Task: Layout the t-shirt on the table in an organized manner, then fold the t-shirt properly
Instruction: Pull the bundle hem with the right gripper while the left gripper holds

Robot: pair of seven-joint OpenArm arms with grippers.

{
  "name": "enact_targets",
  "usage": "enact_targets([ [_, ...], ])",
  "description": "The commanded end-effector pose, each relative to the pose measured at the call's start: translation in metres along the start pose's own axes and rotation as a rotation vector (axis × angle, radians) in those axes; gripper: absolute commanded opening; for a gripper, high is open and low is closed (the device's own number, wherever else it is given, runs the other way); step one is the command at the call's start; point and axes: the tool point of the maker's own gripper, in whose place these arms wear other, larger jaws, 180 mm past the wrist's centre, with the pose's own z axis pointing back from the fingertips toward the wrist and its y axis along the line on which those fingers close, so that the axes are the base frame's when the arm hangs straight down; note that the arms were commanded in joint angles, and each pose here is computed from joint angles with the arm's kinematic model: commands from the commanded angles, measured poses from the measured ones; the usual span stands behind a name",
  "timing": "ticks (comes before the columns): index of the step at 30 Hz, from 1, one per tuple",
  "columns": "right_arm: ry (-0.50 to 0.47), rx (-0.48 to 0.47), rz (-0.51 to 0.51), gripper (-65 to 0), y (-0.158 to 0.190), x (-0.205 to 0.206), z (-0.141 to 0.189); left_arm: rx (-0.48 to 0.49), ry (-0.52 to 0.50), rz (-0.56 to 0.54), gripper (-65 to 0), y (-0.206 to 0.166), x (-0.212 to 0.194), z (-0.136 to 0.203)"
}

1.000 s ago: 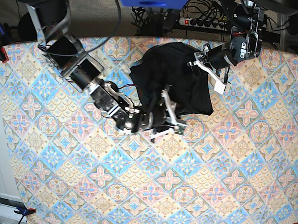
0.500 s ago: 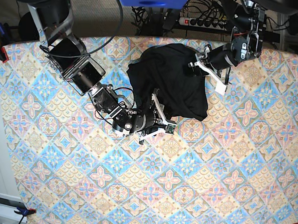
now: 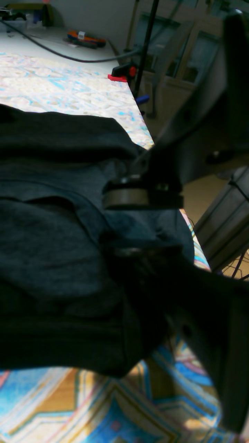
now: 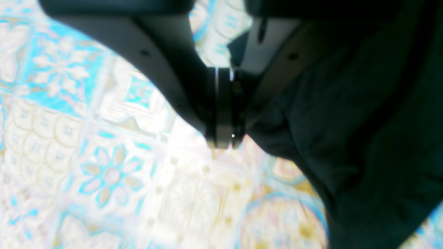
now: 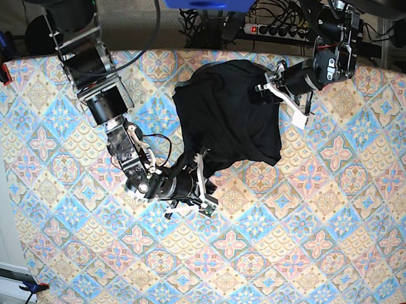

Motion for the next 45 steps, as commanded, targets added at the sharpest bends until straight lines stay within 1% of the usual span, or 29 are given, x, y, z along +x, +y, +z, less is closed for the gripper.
enact_targets([
  [1,-0.04,-0.019,0.008,-65.0,-0.01,0.016,0.006,-0.02,-0.022,-0.011,-51.9,-0.006,0.007,0.003],
  [5,-0.043,-0.021,0.006,-65.0,-0.01,0.015,0.007,-0.02,-0.022,-0.011,-51.9,-0.006,0.007,0.003],
  [7,-0.041,-0.029,0.029,-64.1,-0.011,0.016,0.012,-0.02,-0.022,-0.011,-51.9,-0.006,0.007,0.003],
  [9,-0.057,-0.053,0.076,-58.9,-0.014,0.026,0.024,-0.02,-0.022,-0.011,-51.9,-0.006,0.007,0.003],
  [12,-0.047,-0.079,0.118,-49.0,-0.018,0.03,0.037,-0.02,-0.022,-0.011,-51.9,-0.006,0.007,0.003],
  [14,-0.023,-0.08,0.126,-45.2,-0.017,0.027,0.038,-0.02,-0.022,-0.011,-51.9,-0.006,0.007,0.003],
  [15,-0.017,-0.079,0.125,-44.9,-0.017,0.026,0.037,-0.02,-0.022,-0.011,-51.9,-0.006,0.007,0.003],
  [22,0.035,0.01,0.197,-44.5,0.021,0.015,0.017,-0.028,-0.034,-0.023,-51.9,-0.009,0.014,0.001],
  [24,0.047,0.026,0.209,-44.5,0.027,0.012,0.013,-0.029,-0.036,-0.025,-51.9,-0.01,0.016,0.001],
  [27,0.077,0.035,0.189,-44.5,0.026,0.0,0.008,-0.03,-0.037,-0.026,-51.9,-0.01,0.016,0.001],
  [30,0.07,0.048,0.162,-44.5,0.027,-0.007,0.003,-0.03,-0.037,-0.026,-51.9,-0.01,0.016,0.001],
  [35,0.093,0.063,0.11,-44.5,0.026,-0.026,-0.005,-0.03,-0.037,-0.026,-51.9,-0.01,0.016,0.001],
  [40,0.104,0.065,0.098,-45.1,0.025,-0.031,-0.006,-0.029,-0.039,-0.025,-51.9,-0.01,0.017,0.001],
  [42,0.11,0.065,0.098,-48.0,0.025,-0.033,-0.006,-0.029,-0.039,-0.025,-51.9,-0.01,0.017,0.001],
  [45,0.11,0.065,0.098,-57.5,0.025,-0.033,-0.006,-0.029,-0.039,-0.025,-51.9,-0.01,0.017,0.001],
])
